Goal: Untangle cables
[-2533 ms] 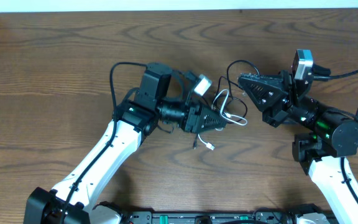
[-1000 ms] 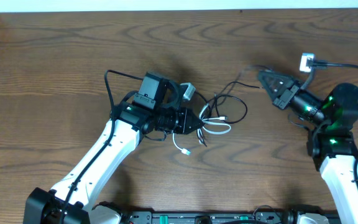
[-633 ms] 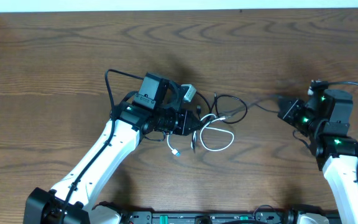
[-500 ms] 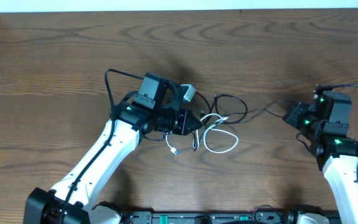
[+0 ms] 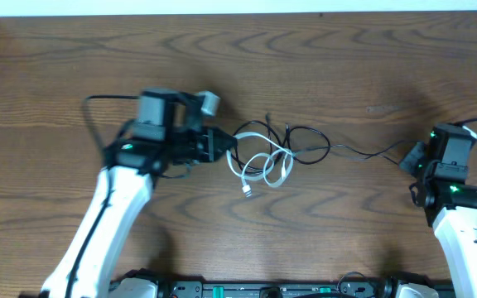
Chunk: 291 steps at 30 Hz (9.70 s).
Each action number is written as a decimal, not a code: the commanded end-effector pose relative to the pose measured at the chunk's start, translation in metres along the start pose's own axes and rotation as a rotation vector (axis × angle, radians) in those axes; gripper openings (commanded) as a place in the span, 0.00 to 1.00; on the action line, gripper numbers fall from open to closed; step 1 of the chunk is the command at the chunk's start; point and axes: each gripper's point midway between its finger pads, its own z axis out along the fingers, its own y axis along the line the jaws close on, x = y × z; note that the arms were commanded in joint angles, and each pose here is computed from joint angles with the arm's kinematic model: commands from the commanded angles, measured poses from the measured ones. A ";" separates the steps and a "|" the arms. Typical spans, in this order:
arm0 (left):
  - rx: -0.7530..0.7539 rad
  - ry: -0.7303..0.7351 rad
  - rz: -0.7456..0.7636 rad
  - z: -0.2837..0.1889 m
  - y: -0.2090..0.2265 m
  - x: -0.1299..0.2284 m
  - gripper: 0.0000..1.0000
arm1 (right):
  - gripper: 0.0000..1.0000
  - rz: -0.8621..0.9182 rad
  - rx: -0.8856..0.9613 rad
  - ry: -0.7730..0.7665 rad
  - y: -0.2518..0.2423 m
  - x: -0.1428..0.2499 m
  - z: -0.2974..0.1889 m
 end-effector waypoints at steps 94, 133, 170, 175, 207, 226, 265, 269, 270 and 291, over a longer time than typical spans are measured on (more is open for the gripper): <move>-0.273 0.105 0.123 0.022 -0.003 0.048 0.09 | 0.53 -0.130 0.126 0.382 -0.025 -0.082 0.041; -0.276 0.112 0.119 0.022 -0.003 0.049 0.09 | 0.01 -0.188 0.149 -0.020 -0.060 -0.215 0.027; -0.380 0.069 0.079 0.016 0.014 0.043 0.08 | 0.41 -0.381 -0.728 0.291 0.130 -0.106 -0.016; -0.650 -0.023 -0.069 -0.007 0.056 0.039 0.08 | 0.45 -0.495 -0.802 0.437 0.176 -0.040 -0.034; -0.870 -0.065 -0.232 -0.039 0.090 0.052 0.17 | 0.52 -0.396 -0.469 0.738 0.239 0.235 -0.069; -0.882 -0.046 -0.236 -0.041 0.092 0.057 0.17 | 0.16 -0.421 -0.576 0.603 0.262 0.243 -0.066; -0.887 -0.039 -0.237 -0.042 0.092 0.058 0.17 | 0.01 -0.556 -0.865 0.236 0.292 0.150 -0.087; -0.887 -0.039 -0.237 -0.042 0.092 0.058 0.17 | 0.01 -0.465 -0.898 -0.015 0.288 0.052 -0.108; -0.887 -0.039 -0.237 -0.042 0.092 0.058 0.17 | 0.01 -0.431 -0.905 -0.094 0.283 0.023 -0.116; -0.886 -0.039 -0.237 -0.042 0.092 0.058 0.17 | 0.15 -0.149 -0.651 -0.164 0.139 -0.092 -0.077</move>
